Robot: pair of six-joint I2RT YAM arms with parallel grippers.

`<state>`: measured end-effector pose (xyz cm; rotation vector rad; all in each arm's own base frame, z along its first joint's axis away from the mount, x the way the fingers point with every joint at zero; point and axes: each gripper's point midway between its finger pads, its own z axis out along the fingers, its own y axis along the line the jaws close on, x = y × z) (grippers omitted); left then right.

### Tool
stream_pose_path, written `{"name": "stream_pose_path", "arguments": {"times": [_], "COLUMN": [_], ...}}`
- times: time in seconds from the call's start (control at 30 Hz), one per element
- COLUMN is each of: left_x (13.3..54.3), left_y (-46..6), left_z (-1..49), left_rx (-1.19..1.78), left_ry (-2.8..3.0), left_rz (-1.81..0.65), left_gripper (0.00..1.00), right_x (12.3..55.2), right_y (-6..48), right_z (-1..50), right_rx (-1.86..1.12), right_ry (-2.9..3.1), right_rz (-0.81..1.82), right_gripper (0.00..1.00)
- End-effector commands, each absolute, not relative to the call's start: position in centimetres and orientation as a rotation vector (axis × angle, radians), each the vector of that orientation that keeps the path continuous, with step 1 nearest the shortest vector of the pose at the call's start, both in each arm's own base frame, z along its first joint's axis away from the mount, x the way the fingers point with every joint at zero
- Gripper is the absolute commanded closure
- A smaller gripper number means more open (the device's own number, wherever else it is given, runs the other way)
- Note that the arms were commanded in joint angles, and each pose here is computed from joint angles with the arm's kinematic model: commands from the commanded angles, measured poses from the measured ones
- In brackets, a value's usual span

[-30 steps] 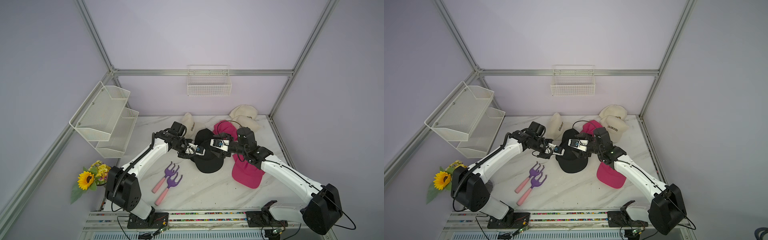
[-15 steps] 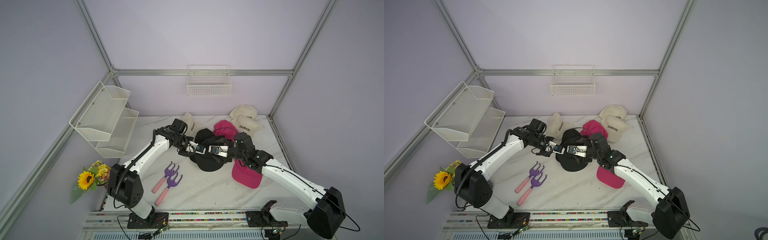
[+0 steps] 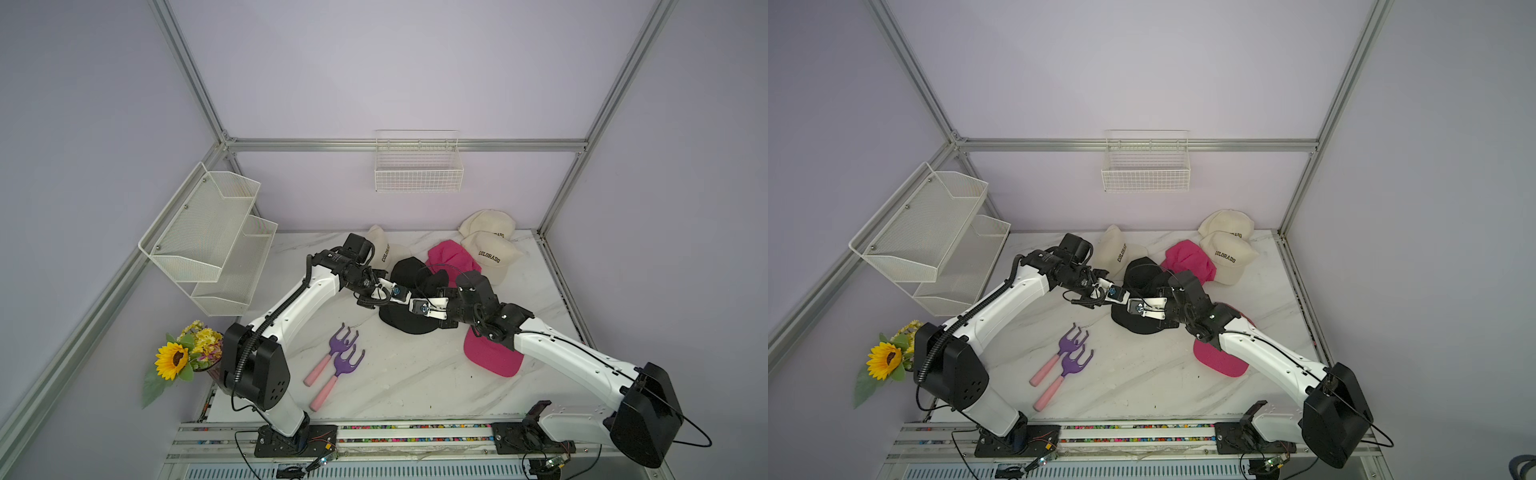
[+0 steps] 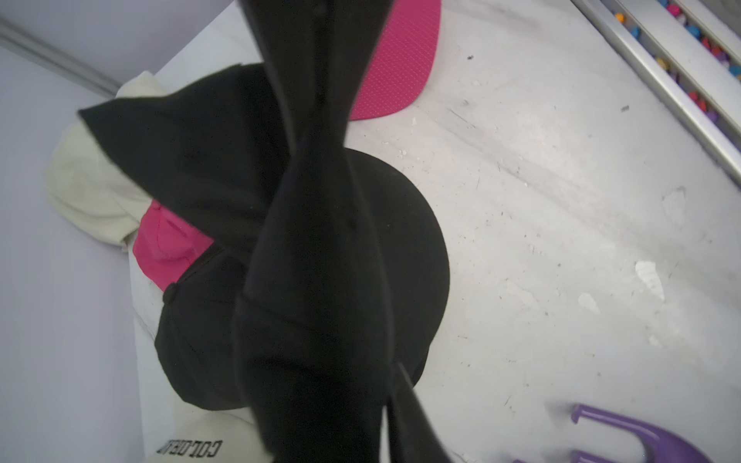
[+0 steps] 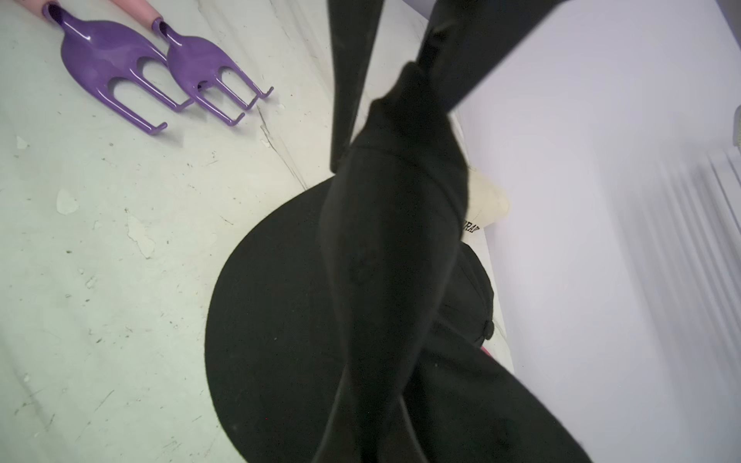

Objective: Stack the baseball caps by color
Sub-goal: Pick up the baseball cap at the corner of the board, then place the baseball cap on the baseball cap.

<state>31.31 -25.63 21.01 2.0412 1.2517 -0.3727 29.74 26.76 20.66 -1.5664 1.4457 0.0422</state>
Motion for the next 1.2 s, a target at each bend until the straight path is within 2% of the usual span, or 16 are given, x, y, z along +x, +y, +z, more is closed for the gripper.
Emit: {"name": "stream_pose_path", "arguments": {"times": [0.0, 0.1, 0.13, 0.17, 0.3, 0.37, 0.43, 0.57, 0.7, 0.83, 1.0, 1.17], "left_x": [32.1, 33.7, 34.2, 34.7, 36.9, 38.8, 40.3, 41.5, 40.7, 39.5, 38.1, 37.4], "left_y": [-27.4, -27.3, -27.1, -26.6, -23.5, -21.5, -19.9, -16.3, -13.8, -13.3, -15.3, -18.9], "left_z": [24.3, 26.1, 26.8, 28.6, 33.5, 34.0, 32.5, 27.6, 23.9, 21.0, 18.4, 17.8], "left_rx": [1.874, 1.609, 1.496, 1.347, 0.736, 0.437, 0.219, -0.098, -0.256, -0.336, -0.380, -0.340], "left_ry": [1.195, 1.244, 1.256, 1.244, 1.267, 1.381, 1.534, 1.822, 1.939, 2.035, 2.126, 2.138], "left_rz": [-0.375, -0.341, -0.337, -0.321, -0.434, -0.535, -0.587, -0.482, -0.376, -0.385, -0.573, -0.852], "left_gripper": [0.42, 0.20, 0.05, 0.00, 0.00, 0.00, 0.00, 0.00, 0.00, 0.00, 0.00, 0.00], "right_x": [30.2, 31.1, 31.4, 31.9, 33.4, 34.0, 34.7, 35.8, 35.3, 35.7, 36.8, 37.9], "right_y": [27.4, 27.6, 27.7, 27.7, 28.2, 28.7, 29.0, 28.4, 28.4, 28.1, 27.6, 28.3], "right_z": [23.1, 24.4, 24.9, 25.6, 26.2, 25.7, 24.9, 23.6, 23.7, 22.8, 21.0, 19.5], "right_rx": [-1.369, -1.206, -1.148, -1.085, -0.912, -0.864, -0.815, -0.699, -0.648, -0.593, -0.571, -0.652], "right_ry": [1.448, 1.501, 1.524, 1.541, 1.647, 1.710, 1.788, 1.927, 1.972, 2.087, 2.180, 2.196], "right_rz": [0.119, 0.198, 0.230, 0.262, 0.409, 0.473, 0.499, 0.498, 0.551, 0.539, 0.421, 0.365], "right_gripper": [1.00, 1.00, 1.00, 1.00, 1.00, 1.00, 1.00, 1.00, 1.00, 1.00, 1.00, 1.00]}}
